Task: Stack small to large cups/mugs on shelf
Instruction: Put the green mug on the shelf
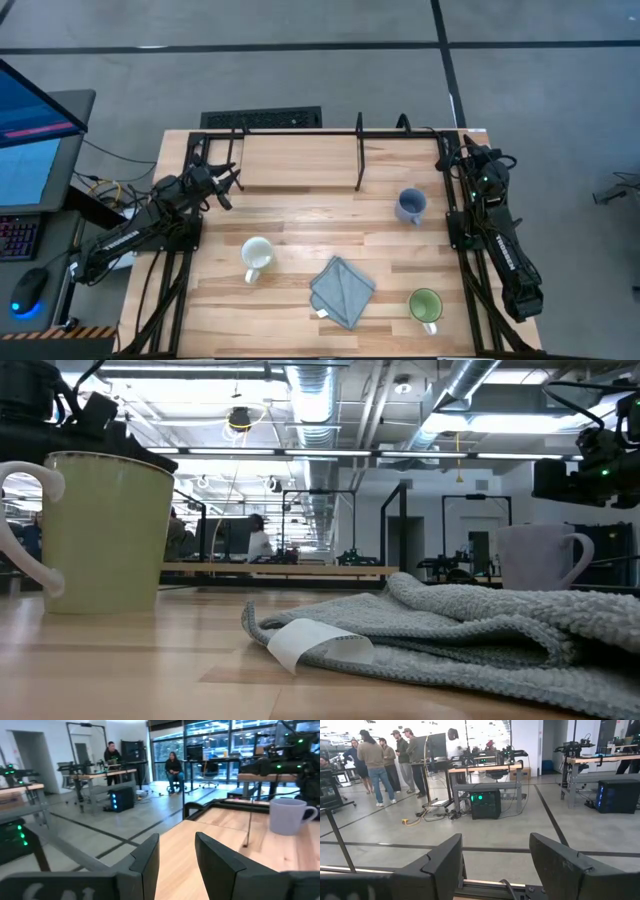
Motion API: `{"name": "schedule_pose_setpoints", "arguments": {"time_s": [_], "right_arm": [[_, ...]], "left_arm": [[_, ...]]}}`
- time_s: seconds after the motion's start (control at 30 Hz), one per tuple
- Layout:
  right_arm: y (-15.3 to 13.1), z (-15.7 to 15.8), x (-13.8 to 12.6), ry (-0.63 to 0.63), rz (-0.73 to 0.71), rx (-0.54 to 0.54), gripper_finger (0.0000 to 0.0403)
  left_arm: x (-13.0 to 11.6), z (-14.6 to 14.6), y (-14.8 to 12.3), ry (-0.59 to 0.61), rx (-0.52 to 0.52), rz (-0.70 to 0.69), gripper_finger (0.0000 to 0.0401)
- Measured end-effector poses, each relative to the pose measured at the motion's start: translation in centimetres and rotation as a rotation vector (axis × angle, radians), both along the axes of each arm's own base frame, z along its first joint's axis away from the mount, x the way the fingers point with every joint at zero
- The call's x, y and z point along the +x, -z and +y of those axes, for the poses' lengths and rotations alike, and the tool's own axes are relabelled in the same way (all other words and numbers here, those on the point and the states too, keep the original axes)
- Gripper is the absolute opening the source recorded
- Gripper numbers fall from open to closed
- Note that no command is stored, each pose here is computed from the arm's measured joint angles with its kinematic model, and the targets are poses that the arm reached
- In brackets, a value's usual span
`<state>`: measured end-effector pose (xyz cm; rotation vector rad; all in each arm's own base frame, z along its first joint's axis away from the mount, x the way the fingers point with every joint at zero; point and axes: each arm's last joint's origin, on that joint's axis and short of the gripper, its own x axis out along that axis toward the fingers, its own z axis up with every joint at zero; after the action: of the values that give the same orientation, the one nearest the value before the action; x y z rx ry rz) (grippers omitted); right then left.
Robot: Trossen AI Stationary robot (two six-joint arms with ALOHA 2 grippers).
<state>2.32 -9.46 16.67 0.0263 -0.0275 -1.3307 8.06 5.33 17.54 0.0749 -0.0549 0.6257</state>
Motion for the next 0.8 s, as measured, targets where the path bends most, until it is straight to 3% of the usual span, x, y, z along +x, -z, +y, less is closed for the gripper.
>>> {"name": "schedule_pose_setpoints", "arguments": {"time_s": [0.47, 0.8], "right_arm": [[0.0, 0.0, 0.0, 0.0, -0.002, 0.0, 0.0256], [0.0, 0.0, 0.0, 0.0, -0.001, 0.0, 0.0256]], "left_arm": [[0.2, -0.4, -0.6, 0.174, -0.062, -0.098, 0.0119], [0.1, -1.5, -2.2, 0.516, -0.082, -0.25, 0.0119]]}}
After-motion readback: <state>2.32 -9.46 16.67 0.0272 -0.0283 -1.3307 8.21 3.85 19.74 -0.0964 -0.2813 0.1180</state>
